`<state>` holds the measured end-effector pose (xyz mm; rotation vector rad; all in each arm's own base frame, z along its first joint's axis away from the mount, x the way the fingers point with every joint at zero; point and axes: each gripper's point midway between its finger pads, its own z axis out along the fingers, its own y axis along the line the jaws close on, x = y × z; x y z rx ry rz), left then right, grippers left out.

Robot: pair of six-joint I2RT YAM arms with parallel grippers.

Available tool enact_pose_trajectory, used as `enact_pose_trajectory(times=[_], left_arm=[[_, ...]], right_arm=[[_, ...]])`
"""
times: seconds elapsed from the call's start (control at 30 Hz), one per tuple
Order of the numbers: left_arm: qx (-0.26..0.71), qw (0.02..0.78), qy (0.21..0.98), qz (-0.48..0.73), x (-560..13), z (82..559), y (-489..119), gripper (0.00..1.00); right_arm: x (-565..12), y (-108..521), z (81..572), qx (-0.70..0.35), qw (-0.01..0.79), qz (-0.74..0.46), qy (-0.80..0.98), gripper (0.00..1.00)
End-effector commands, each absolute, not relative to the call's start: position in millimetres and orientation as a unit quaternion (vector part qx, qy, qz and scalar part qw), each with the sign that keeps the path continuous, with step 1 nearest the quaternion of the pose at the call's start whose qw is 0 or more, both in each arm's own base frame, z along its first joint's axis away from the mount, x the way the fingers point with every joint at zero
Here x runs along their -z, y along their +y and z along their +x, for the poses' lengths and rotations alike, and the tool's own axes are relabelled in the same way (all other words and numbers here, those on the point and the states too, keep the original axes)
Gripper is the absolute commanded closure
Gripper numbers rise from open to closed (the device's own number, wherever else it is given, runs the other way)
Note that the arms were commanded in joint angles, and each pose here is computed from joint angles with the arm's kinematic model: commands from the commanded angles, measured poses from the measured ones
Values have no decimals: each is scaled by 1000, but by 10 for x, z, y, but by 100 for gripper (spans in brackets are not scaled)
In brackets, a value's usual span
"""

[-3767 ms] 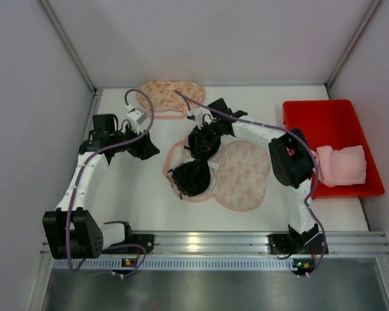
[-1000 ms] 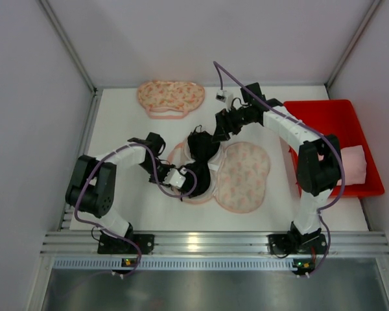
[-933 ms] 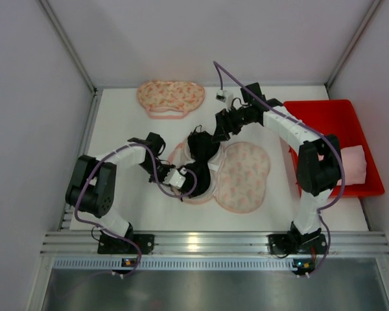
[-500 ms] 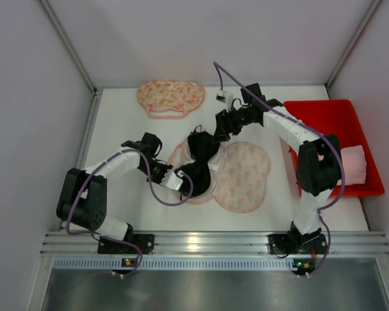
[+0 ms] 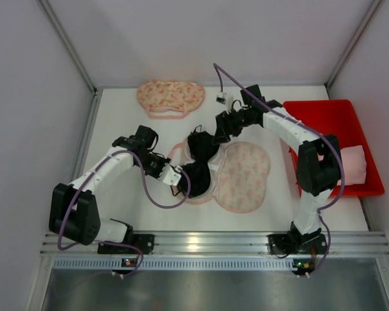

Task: Place the bra in the laundry bag and zip it closed
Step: Adjust the bra in the laundry bag.

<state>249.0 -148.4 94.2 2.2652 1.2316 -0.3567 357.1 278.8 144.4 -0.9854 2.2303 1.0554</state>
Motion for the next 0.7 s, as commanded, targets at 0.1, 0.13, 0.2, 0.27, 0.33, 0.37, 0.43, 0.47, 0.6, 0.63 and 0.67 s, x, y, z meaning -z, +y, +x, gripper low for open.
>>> enact_pose_trajectory(times=[0.1,0.13,0.2,0.27,0.33,0.37,0.43,0.47,0.6,0.63,0.67], left_arm=[[167,283,450,830,-1157,2402,-1619,100],[172,288,460,822,-1198,2426,-1646,100],[167,312,458,816,-1396,2550,-1732,100],[174,328,459,807,-1527,2611,-1811,100],[176,347,449,804,-1704,2669,-1922,100],[178,352,446,803,-1747,2671,-1958,100],[183,356,437,806,-1827,2671,-2072,100],[186,356,436,806,-1836,2668,-2112,100],[213,330,446,804,-1705,2634,-2272,100],[220,322,442,808,-1672,2597,-2325,100],[224,316,444,808,-1631,2583,-2354,100]], right_arm=[[-1634,2746,3543,-391,265,-368,801,26],[-1608,2723,3542,-390,263,-366,803,26],[-1602,2709,3538,-390,263,-365,804,26],[-1589,2690,3535,-391,261,-362,805,26],[-1569,2679,3525,-393,258,-359,806,26],[-1559,2674,3528,-393,257,-357,807,26],[-1531,2663,3515,-394,254,-356,809,26],[-1525,2654,3514,-393,254,-355,810,26],[-1485,2638,3503,-395,248,-349,813,26],[-1468,2629,3498,-395,245,-347,814,26],[-1472,2620,3503,-396,246,-345,815,26]])
